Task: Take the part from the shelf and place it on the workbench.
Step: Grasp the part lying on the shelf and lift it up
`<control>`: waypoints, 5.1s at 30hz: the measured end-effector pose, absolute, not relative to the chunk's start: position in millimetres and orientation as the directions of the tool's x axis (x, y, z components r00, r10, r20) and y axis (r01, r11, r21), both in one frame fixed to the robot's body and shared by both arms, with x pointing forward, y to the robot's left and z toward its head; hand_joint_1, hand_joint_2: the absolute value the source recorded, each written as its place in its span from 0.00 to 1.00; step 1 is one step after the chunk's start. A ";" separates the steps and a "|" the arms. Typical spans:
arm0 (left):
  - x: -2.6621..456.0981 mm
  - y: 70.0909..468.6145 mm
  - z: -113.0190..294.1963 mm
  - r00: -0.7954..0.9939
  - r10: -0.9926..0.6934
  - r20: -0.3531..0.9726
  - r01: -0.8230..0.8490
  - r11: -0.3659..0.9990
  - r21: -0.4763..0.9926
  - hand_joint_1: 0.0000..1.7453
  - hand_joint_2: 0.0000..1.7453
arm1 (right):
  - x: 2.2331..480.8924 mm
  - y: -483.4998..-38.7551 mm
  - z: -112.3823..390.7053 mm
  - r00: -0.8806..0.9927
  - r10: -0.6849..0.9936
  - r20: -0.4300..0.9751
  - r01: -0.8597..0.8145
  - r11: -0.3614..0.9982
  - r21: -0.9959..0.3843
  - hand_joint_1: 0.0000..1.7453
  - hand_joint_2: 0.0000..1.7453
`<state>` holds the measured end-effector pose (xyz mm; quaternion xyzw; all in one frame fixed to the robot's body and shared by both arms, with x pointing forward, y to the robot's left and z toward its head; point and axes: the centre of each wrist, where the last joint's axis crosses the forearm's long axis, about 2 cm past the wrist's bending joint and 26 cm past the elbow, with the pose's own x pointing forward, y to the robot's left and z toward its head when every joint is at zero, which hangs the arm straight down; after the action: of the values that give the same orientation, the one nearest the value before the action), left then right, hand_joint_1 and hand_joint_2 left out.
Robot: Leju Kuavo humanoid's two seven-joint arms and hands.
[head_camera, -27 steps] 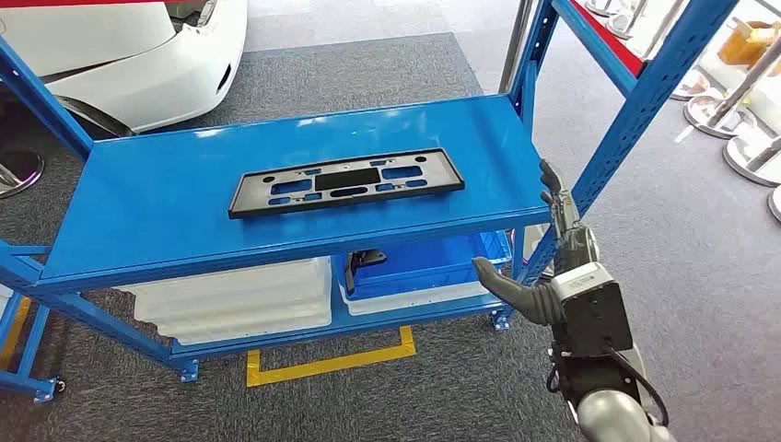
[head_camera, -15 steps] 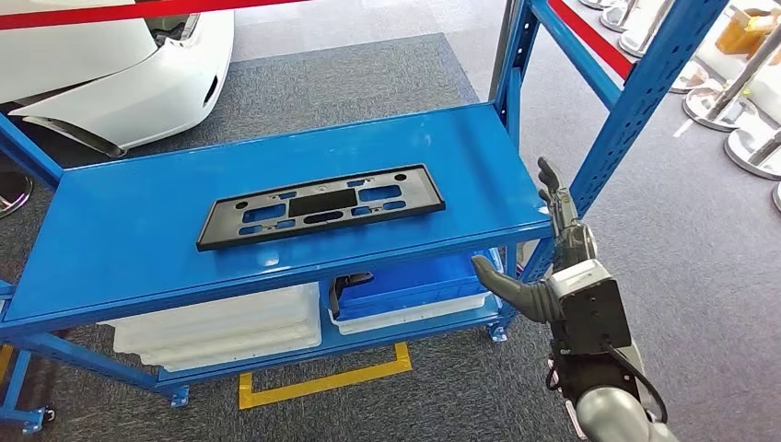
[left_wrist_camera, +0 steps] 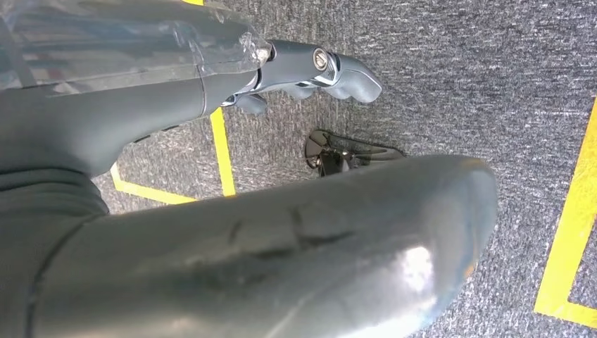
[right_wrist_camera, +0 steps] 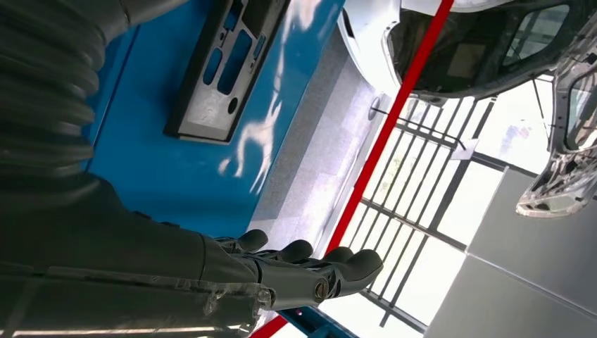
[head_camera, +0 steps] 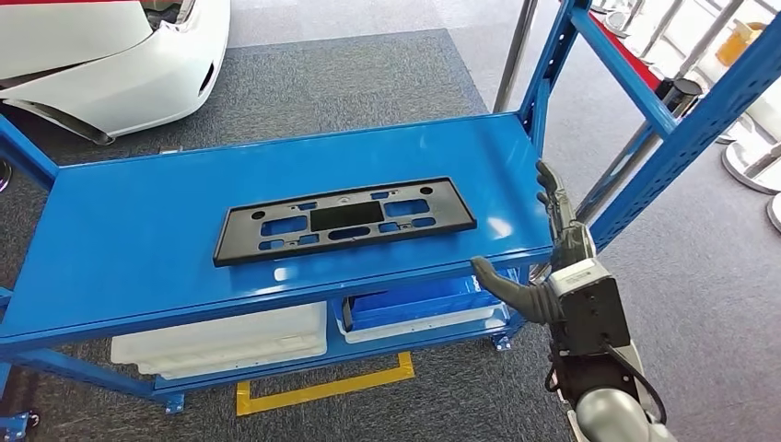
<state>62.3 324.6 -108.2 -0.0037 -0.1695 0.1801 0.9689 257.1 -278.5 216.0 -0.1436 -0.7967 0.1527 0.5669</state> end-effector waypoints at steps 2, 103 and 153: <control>62.3 324.6 -108.2 0.878 0.350 0.327 -0.348 0.935 -0.068 0.00 0.00 | 257.1 -278.8 216.0 -0.316 0.403 0.859 0.056 0.912 -0.407 0.00 1.00; 69.1 312.9 -107.7 0.891 0.302 0.338 -0.294 0.953 -0.074 0.00 0.00 | 401.4 -232.8 128.1 -0.100 0.974 0.201 -0.074 0.194 -0.978 0.00 1.00; 66.1 312.9 -108.2 0.863 0.311 0.399 -0.311 0.948 -0.066 0.00 0.00 | 406.0 -254.3 133.5 -0.090 0.988 0.125 0.041 0.129 -0.991 1.00 1.00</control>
<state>66.1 312.9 -108.2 0.0003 -0.2067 0.1612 0.9650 406.0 -254.3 133.5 -0.4565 -0.5637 0.4766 0.4967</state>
